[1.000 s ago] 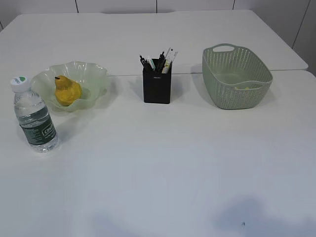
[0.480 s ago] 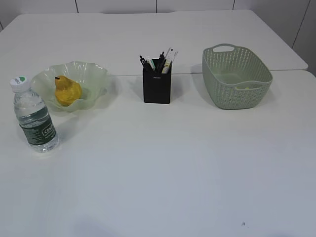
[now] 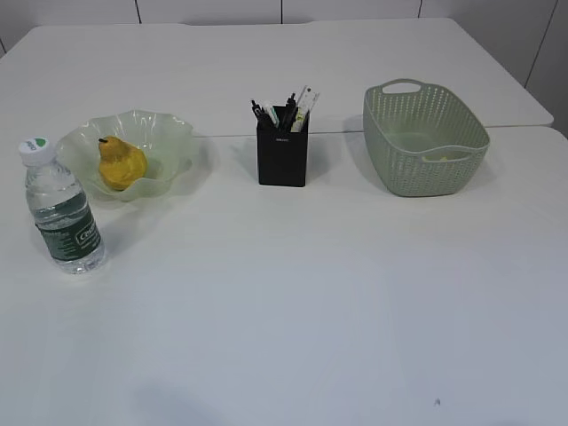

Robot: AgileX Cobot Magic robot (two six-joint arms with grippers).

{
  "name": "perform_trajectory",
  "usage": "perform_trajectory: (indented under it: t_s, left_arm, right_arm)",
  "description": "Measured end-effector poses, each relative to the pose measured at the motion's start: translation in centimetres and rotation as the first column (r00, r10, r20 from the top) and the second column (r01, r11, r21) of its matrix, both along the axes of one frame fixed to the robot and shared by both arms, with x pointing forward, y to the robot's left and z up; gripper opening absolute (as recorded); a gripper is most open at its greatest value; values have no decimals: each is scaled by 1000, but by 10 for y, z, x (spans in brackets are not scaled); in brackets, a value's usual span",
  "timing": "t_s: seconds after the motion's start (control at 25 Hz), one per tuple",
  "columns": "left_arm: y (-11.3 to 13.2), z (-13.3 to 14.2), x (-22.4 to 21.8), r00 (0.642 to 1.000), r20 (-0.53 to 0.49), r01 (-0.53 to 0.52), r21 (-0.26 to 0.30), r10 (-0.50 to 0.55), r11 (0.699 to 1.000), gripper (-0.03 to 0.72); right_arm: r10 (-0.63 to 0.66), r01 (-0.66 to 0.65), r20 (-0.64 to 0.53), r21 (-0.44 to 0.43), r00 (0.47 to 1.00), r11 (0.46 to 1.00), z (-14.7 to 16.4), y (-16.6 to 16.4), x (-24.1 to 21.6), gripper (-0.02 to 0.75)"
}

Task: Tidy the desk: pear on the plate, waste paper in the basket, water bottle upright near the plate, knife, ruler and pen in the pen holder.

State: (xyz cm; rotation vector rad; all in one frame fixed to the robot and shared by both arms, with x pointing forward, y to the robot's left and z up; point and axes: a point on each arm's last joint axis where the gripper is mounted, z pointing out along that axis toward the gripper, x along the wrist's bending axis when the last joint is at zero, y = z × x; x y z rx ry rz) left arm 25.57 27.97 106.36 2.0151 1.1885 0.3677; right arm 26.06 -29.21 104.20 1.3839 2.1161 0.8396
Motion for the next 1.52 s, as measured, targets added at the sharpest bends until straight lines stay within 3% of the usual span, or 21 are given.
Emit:
perform_trajectory:
  t_s: [0.16, 0.4, 0.88, 1.52]
  left_arm:
    - [-1, -17, 6, 1000, -15, -11, 28, 12, 1000, 239]
    - [0, -17, 7, 1000, -1, -19, 39, 19, 999, 239]
    - [8, -17, 12, 997, 64, -52, 146, 43, 988, 239]
    - [8, -17, 12, 997, 69, -48, 153, 37, 987, 239]
  right_arm:
    - [-2, 2, 0, 3, 1000, 1000, 0, 0, 0, 278]
    - [-2, 2, 0, 3, 1000, 1000, 0, 0, 0, 278]
    - [0, 0, 5, -11, 1000, 1000, 0, -1, 0, 278]
    - [24, -24, 10, -27, 1000, 999, 0, 0, 0, 278]
